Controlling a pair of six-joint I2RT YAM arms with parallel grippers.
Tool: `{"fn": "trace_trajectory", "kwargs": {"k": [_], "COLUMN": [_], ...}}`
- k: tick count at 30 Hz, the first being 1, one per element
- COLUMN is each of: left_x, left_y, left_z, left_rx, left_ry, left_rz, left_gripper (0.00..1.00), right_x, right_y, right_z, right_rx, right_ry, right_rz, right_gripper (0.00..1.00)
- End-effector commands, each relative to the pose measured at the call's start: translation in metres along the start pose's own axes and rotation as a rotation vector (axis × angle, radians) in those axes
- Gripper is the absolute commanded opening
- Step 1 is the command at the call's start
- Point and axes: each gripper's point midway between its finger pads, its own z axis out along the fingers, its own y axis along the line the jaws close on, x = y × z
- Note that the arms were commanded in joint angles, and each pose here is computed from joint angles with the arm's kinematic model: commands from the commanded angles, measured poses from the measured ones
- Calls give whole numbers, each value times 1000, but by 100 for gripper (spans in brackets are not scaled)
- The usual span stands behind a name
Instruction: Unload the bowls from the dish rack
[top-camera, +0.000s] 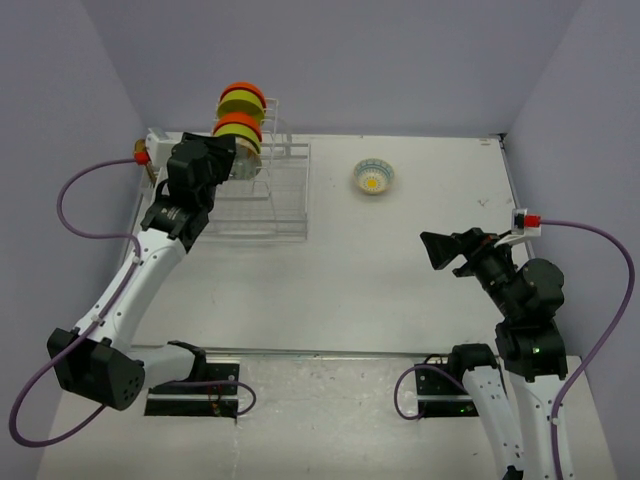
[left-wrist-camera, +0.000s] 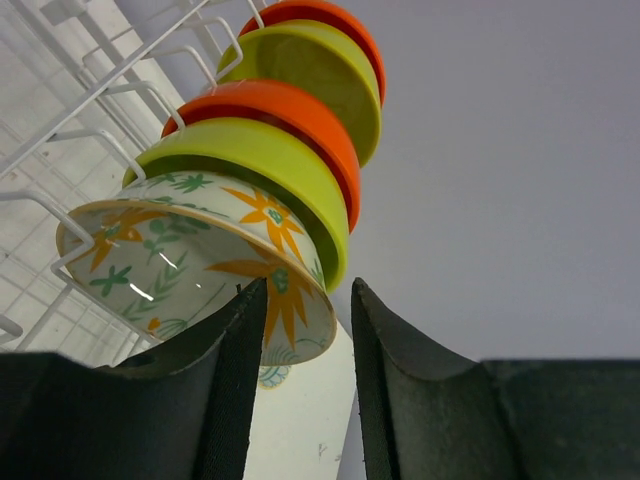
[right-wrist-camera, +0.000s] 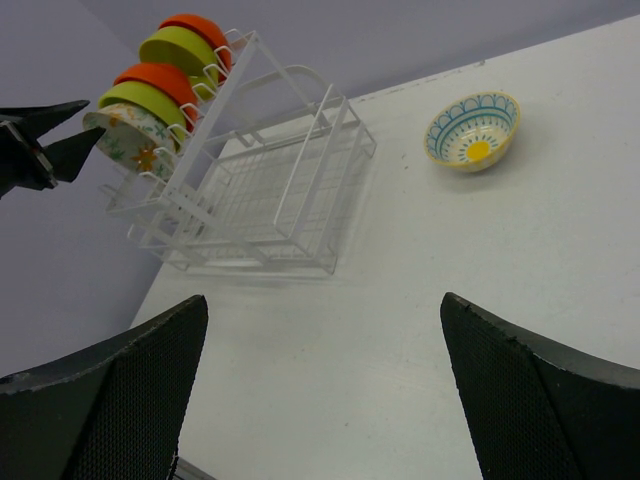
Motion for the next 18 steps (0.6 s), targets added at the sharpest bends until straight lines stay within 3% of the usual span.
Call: {"fn": "trace_trajectory", "kwargs": {"k": [1, 6, 9, 18], "left_x": [-14, -12, -13, -15], "left_y": [-16, -7, -11, -7], "left_z": [4, 12, 13, 19], "left_rx": [40, 19, 43, 30], "left_ry": [-47, -45, -43, -44], "left_rz": [1, 3, 5, 15], "left_gripper": [40, 35, 26, 25], "right_x": [-10, -8, -7, -5], "right_y": [3, 4, 4, 7], "right_z": [-1, 0, 1, 1], "right_rx": [-10, -17, -21, -44], "right_ry": [-40, -35, -33, -26], "right_rz": [-24, -24, -25, -28], "right_gripper": [99, 99, 99, 99]}}
